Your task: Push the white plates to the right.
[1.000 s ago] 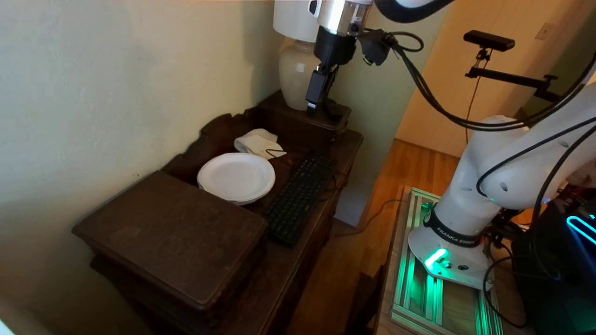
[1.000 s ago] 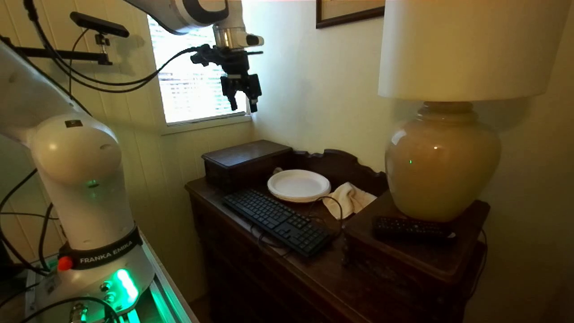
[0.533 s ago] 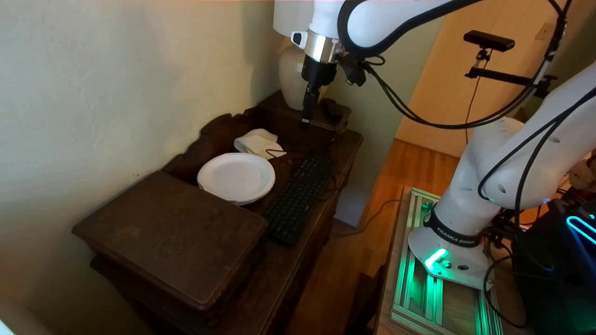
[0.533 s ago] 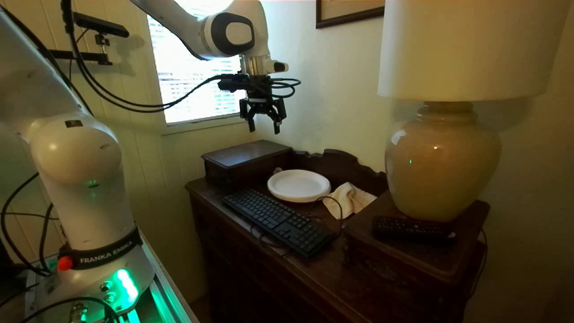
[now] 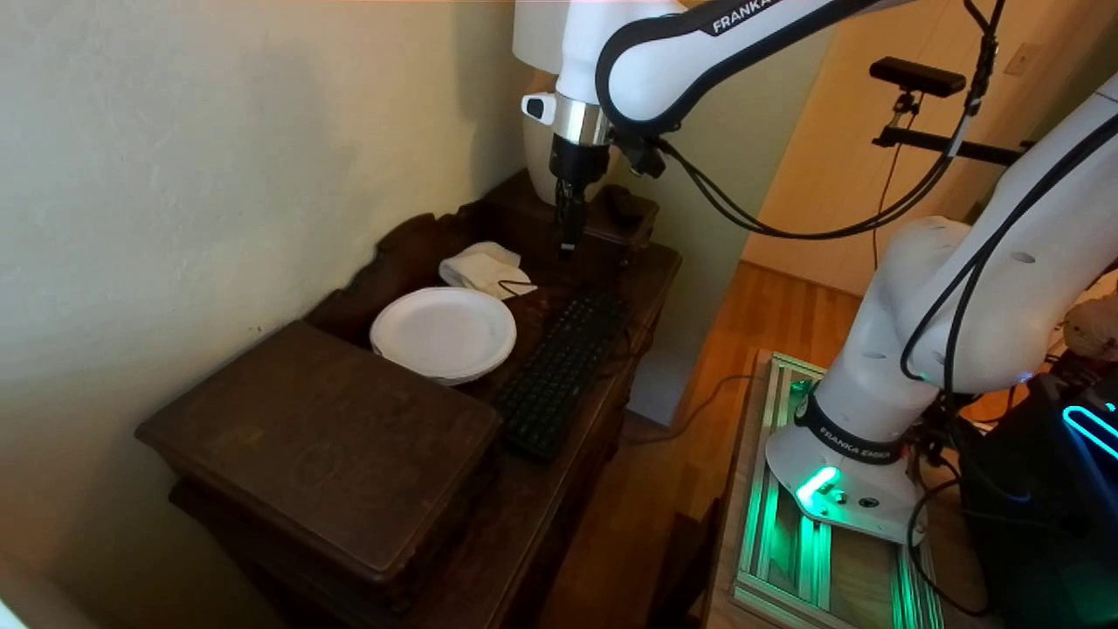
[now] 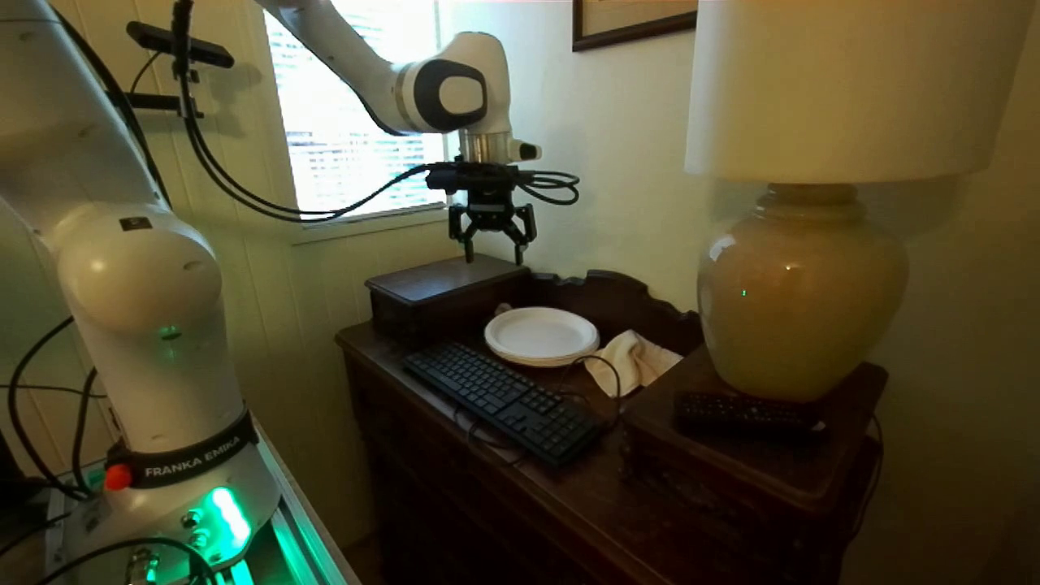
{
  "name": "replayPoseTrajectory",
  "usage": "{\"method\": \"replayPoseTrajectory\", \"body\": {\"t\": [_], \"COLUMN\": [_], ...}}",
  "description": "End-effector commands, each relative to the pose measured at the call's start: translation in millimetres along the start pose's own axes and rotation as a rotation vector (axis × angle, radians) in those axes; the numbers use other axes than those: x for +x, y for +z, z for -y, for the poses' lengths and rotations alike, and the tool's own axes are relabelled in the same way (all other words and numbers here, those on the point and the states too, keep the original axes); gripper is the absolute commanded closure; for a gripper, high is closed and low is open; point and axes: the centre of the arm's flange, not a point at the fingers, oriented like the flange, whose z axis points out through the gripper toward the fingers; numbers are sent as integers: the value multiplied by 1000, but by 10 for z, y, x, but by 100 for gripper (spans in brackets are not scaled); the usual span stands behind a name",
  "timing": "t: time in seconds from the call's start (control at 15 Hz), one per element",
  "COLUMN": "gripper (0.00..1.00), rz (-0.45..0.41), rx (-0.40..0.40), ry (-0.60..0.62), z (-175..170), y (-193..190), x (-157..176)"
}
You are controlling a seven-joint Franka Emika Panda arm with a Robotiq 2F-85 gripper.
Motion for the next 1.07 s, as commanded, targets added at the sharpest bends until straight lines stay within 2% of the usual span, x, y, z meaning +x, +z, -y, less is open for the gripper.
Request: {"method": "replayPoseTrajectory", "body": {"t": [0.0, 0.2, 0.53, 0.8, 1.0], "gripper": [0, 0, 0, 0, 0], "rz": [-1, 11, -46, -109, -111], "rx": [-1, 2, 33, 54, 73], "ry": [-2, -19, -123, -185, -223], "z": [-2, -50, -446, -729, -791], "y": [-6, 12, 260, 529, 786], "x": [9, 28, 180, 416, 652]}}
